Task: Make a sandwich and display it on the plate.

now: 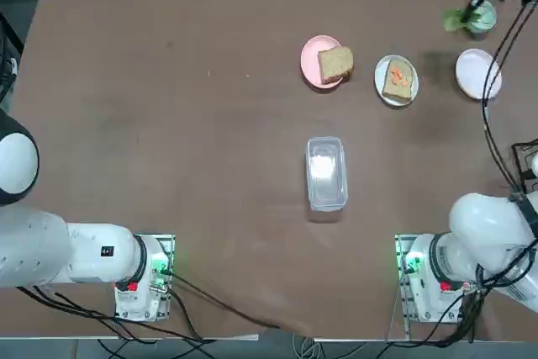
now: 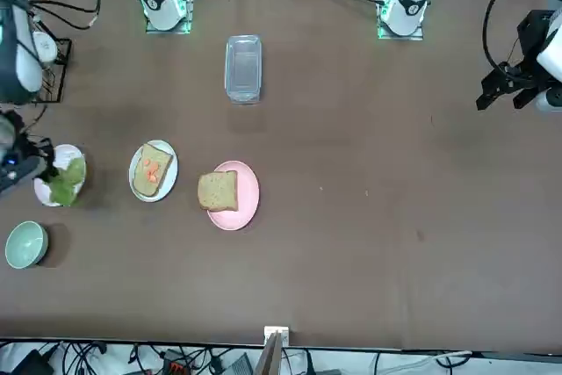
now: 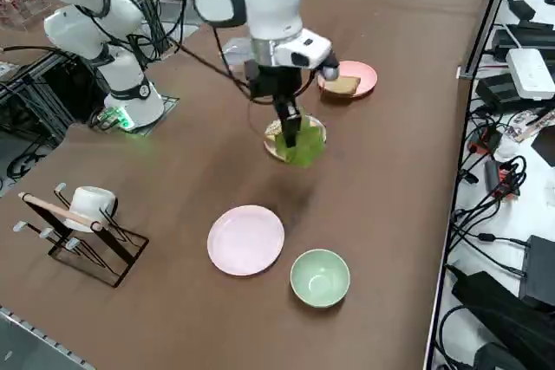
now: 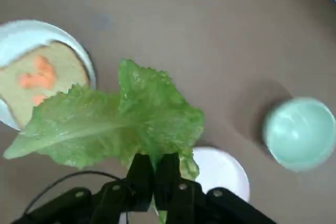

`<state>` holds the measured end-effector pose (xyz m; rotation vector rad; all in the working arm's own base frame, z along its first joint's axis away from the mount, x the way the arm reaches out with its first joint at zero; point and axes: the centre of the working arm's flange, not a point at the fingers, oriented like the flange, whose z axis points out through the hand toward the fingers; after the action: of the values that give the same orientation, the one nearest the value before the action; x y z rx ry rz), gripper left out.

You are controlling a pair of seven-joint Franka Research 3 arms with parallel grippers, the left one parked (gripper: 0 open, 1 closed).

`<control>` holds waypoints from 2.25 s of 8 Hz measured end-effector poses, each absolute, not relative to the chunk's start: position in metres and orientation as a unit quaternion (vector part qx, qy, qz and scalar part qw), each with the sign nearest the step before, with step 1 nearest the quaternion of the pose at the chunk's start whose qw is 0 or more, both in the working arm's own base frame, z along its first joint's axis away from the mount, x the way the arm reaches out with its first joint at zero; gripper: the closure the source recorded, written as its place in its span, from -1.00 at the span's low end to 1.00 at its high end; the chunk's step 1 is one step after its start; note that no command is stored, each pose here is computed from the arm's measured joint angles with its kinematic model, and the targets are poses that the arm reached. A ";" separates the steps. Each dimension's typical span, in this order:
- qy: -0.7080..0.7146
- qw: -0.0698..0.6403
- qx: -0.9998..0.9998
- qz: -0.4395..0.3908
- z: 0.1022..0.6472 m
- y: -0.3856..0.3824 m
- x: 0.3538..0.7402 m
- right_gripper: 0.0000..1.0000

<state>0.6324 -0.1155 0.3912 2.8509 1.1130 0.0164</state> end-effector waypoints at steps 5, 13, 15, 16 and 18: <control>0.518 -0.013 0.856 0.003 0.356 -0.033 0.638 0.90; 0.605 -0.021 0.793 0.071 0.274 -0.032 0.597 0.90; 0.608 -0.028 0.791 0.066 0.266 -0.035 0.591 0.89; 0.608 -0.031 0.791 0.063 0.262 -0.036 0.588 0.89; 0.608 -0.037 0.791 0.057 0.255 -0.038 0.581 0.89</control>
<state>0.5809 -0.0379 0.2546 2.5447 1.9564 0.1840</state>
